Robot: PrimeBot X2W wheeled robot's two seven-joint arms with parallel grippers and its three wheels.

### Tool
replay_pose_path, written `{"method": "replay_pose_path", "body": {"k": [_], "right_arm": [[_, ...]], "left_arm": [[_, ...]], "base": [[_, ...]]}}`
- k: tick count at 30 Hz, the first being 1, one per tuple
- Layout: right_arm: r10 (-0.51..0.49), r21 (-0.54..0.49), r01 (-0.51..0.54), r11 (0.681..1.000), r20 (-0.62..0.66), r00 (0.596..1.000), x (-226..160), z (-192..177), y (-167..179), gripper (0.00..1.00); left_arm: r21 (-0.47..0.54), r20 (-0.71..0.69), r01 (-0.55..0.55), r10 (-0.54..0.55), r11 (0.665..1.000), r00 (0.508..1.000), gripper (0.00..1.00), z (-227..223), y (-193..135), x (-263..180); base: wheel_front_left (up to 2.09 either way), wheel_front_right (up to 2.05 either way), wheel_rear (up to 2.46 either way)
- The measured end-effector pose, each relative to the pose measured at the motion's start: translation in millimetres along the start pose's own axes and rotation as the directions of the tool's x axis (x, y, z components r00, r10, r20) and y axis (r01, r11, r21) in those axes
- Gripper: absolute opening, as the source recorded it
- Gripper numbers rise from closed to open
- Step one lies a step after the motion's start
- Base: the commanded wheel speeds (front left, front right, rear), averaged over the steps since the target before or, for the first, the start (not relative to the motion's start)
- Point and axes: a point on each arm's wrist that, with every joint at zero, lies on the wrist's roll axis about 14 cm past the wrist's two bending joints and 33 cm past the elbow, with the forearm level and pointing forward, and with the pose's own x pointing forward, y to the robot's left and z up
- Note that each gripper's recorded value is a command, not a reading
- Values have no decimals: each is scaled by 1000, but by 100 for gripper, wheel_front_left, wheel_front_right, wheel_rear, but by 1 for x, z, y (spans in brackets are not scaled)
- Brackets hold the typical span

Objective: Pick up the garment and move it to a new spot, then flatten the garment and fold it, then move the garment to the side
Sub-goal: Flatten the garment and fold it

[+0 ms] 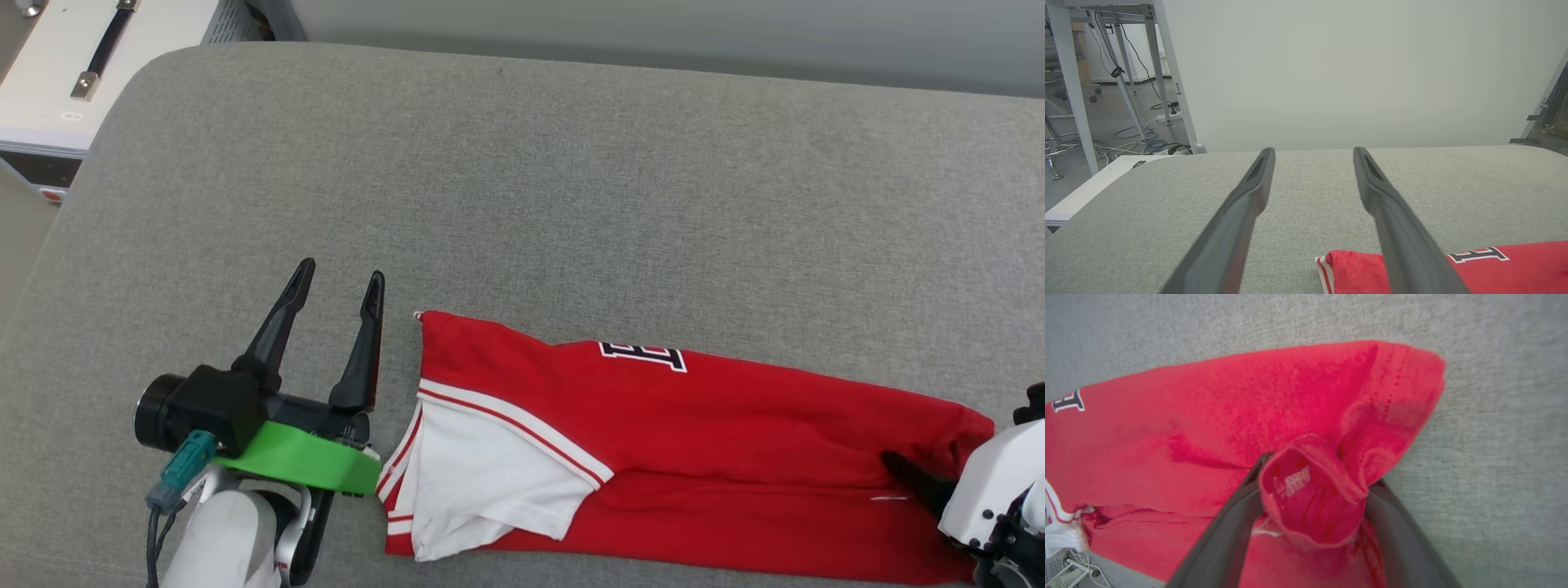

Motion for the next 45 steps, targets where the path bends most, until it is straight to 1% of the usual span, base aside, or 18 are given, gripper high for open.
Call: {"method": "replay_pose_path", "body": {"k": [1, 2, 4, 10, 17, 21, 26, 33, 35, 38, 45], "right_arm": [[3, -1, -3, 1000, 2, 1000, 0, 0, 1, 98], [5, -1, -5, 1000, 2, 1000, 1, -1, 2, 58], [11, -1, -11, 1000, 8, 1000, 1, -1, 3, 0], [10, 5, -10, 1000, 54, 998, 2, 2, 1, 0], [-17, 7, 16, 1000, 134, 991, -6, 13, -13, 0], [-64, 4, 64, 998, 180, 982, -16, 22, -32, 0], [-136, 26, 134, 991, 235, 962, -32, 36, -62, 0], [-272, 35, 274, 961, 291, 917, -62, 52, -109, 0], [-275, 39, 277, 960, 302, 913, -65, 54, -110, 0], [-247, 50, 244, 968, 321, 914, -67, 54, -101, 0], [-188, 12, 197, 980, 360, 914, -82, 49, -79, 0]], "left_arm": [[-2, 2, 0, 0, 1000, 1000, 100, 1, 0, 0], [-5, 3, 0, 0, 1000, 1000, 100, 1, 0, 0], [-6, 6, 2, -2, 1000, 1000, 100, 2, 0, -1], [-6, 11, 4, -3, 1000, 1000, 100, 4, -1, -1], [-7, 25, 7, -7, 1000, 1000, 100, 9, -1, -2], [-10, 32, 14, -14, 1000, 999, 100, 12, -4, -1], [-12, 39, 25, -24, 1000, 999, 100, 13, -7, 0], [-17, 41, 35, -35, 999, 999, 100, 14, -11, 0], [-17, 45, 36, -36, 999, 998, 100, 16, -12, -1], [-19, 50, 36, -35, 999, 998, 100, 18, -13, -4], [-35, 46, 35, -34, 999, 998, 100, 18, -16, -17]], "base": [[0, 0, 0], [0, 0, 0], [0, 0, 0], [0, 0, 0], [0, 0, 0], [0, 0, 0], [0, 0, 0], [0, 0, 0], [0, 0, 0], [0, 0, 0], [0, 0, 0]]}}
